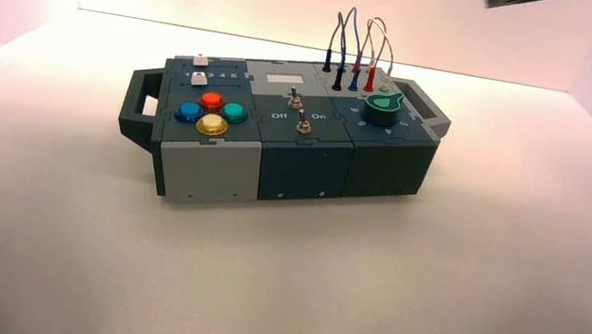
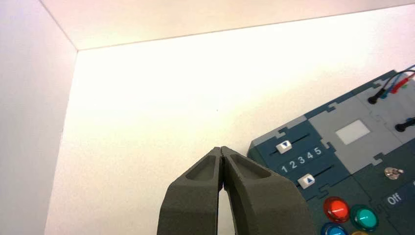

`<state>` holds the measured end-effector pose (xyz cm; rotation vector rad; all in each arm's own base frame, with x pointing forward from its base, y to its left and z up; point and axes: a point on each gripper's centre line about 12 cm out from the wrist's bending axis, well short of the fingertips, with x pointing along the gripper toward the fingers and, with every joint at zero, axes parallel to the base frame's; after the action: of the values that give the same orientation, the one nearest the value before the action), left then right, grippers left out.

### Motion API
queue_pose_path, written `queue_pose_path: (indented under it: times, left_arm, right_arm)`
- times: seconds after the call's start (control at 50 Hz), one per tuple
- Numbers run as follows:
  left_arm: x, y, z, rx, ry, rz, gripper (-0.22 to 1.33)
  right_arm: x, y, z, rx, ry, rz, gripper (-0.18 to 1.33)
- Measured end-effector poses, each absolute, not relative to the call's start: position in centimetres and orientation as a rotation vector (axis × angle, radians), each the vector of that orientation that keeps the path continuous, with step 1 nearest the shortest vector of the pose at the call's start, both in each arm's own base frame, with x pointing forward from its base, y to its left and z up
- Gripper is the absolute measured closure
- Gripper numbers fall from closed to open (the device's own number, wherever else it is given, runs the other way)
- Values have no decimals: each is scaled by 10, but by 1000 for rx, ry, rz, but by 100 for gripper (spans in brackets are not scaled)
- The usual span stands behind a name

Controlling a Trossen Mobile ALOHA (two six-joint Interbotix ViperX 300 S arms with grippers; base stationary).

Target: Move the top slider to position 5.

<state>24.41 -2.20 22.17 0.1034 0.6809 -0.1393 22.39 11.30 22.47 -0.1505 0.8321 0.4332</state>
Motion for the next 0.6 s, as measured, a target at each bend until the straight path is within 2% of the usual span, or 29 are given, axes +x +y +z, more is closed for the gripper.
queue_pose_path:
  times: [0.36,0.6]
  left_arm:
    - [254,-22,208,95,839,-152,128]
    - [253,-21,212,93,851,-151,128]
  right_arm:
    - [241,126,222,-154,889,443,129]
    - [250,160,232,-163,888,522,129]
